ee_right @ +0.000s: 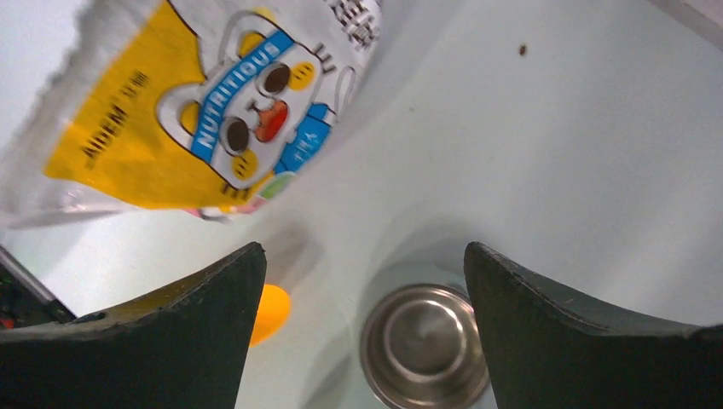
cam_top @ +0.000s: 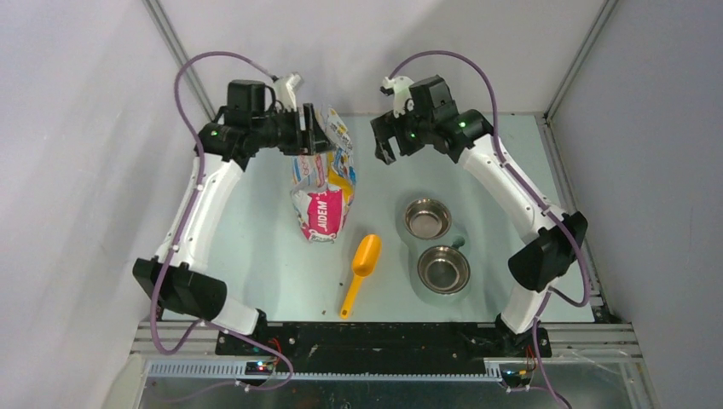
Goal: Serve the pet food
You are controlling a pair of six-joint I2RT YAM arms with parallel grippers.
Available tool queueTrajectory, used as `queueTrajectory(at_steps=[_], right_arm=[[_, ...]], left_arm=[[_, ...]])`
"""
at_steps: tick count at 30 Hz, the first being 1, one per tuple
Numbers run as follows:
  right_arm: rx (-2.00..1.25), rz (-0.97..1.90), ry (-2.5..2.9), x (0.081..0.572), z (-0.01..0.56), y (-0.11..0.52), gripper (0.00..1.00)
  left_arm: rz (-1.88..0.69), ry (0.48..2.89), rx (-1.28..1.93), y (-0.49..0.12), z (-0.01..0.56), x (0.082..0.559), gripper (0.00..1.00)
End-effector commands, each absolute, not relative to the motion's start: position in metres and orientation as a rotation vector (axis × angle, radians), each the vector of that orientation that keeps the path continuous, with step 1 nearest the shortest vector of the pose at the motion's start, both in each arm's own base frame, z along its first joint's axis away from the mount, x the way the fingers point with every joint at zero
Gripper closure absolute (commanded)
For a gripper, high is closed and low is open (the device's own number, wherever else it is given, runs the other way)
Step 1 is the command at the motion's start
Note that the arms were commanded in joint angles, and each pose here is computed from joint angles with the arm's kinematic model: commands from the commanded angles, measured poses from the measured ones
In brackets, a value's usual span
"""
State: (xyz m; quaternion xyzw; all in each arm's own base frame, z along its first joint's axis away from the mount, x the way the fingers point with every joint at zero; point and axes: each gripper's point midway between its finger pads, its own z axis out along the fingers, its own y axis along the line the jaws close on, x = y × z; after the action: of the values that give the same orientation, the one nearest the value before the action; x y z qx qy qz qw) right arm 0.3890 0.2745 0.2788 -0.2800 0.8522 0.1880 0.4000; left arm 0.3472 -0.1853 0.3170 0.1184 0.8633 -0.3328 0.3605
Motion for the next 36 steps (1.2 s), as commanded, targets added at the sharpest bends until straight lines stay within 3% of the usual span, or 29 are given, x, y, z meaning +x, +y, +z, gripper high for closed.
queueTrajectory(at_steps=[1,5,9,13,19,26,36], right_arm=[[-0.593,0.588,2.063,0.400,0.321,0.298,0.13],[-0.390,0.652,2.086,0.431,0.332,0.302,0.19],[-0.380,0.839,2.070,0.448,0.339,0.314,0.30],[-0.372,1.009,2.024,0.461,0.349,0.327,0.33],[-0.435,1.288,1.964,0.457,0.350,0.362,0.42],[-0.618,1.293,1.956,0.427,0.340,0.397,0.38],[-0.560,1.274,2.033,0.426,0.325,0.404,0.42]], left_arm=[[-0.764,1.988,0.234,-0.160,0.394,0.356,0.33],[-0.580,1.971,0.160,-0.131,0.395,0.382,0.33],[-0.596,2.005,0.221,-0.134,0.385,0.397,0.34],[-0.528,2.023,0.222,-0.128,0.376,0.417,0.32],[-0.668,2.088,0.142,-0.145,0.357,0.429,0.40],[-0.733,2.109,0.064,-0.150,0.339,0.421,0.43],[-0.632,2.143,0.013,-0.145,0.319,0.407,0.42]])
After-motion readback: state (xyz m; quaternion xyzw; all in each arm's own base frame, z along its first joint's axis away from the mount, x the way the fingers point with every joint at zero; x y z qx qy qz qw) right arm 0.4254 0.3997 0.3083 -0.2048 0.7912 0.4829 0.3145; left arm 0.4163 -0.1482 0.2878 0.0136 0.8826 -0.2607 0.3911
